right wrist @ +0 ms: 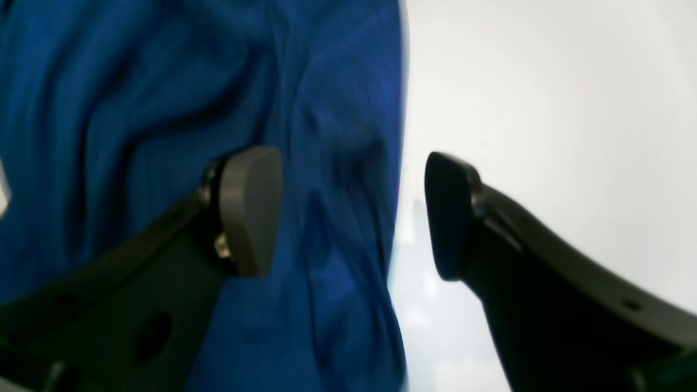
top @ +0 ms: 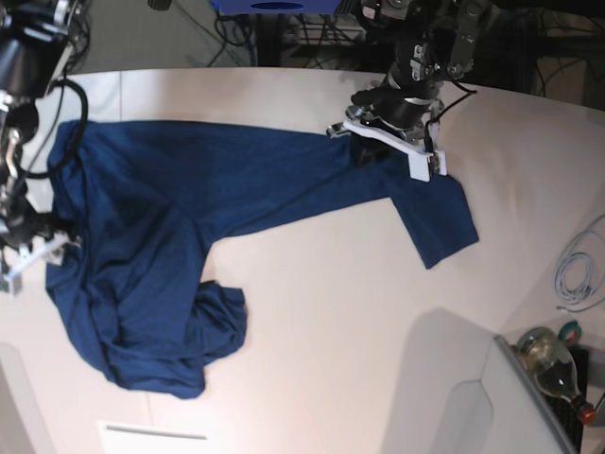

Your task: Layout the t-shirt on the table in an organized manner, then fold the t-shirt properly

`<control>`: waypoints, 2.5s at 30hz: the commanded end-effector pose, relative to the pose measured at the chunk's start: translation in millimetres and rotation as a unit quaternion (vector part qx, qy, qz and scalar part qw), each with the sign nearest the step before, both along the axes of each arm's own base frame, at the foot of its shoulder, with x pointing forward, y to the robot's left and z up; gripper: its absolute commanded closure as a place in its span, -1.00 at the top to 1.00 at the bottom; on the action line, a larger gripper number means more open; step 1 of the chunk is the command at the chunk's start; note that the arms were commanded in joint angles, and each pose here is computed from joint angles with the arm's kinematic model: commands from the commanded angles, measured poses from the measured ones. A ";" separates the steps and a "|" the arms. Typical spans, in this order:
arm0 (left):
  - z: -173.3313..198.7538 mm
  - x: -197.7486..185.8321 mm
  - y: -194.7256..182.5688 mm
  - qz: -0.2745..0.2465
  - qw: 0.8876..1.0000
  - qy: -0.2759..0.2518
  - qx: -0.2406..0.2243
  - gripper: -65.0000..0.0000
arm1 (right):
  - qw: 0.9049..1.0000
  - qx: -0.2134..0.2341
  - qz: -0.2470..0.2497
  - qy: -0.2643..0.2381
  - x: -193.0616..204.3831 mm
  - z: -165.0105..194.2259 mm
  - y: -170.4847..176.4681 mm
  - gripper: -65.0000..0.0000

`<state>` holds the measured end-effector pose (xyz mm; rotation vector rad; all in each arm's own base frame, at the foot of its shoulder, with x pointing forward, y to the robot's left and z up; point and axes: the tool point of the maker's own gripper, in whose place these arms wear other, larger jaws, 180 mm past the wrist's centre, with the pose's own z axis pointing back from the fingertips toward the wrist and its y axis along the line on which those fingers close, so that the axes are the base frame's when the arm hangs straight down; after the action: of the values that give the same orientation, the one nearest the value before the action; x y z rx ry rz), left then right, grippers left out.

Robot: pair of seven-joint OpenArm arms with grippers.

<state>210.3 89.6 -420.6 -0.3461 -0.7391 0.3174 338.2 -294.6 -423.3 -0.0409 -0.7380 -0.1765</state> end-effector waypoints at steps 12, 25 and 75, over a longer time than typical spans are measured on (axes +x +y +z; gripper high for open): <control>23.6 1.8 43.6 0.041 0.998 -0.035 0.027 0.06 | 0.999 -0.013 -0.009 0.032 25.2 -29.0 -18.6 -0.40; 25.2 6.7 44.3 0.041 0.998 -0.040 0.028 0.06 | 0.991 -0.067 -0.106 -0.037 -4.7 40.9 -103.7 -1.00; 20.9 -18.7 127.2 0.109 0.981 -0.021 0.159 -1.00 | 0.970 -0.088 0.226 0.011 116.2 -28.9 185.5 -0.06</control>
<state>186.5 216.7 -407.7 0.0325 -0.8210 0.3977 429.2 -103.7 -476.8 -0.0225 -0.6413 0.3392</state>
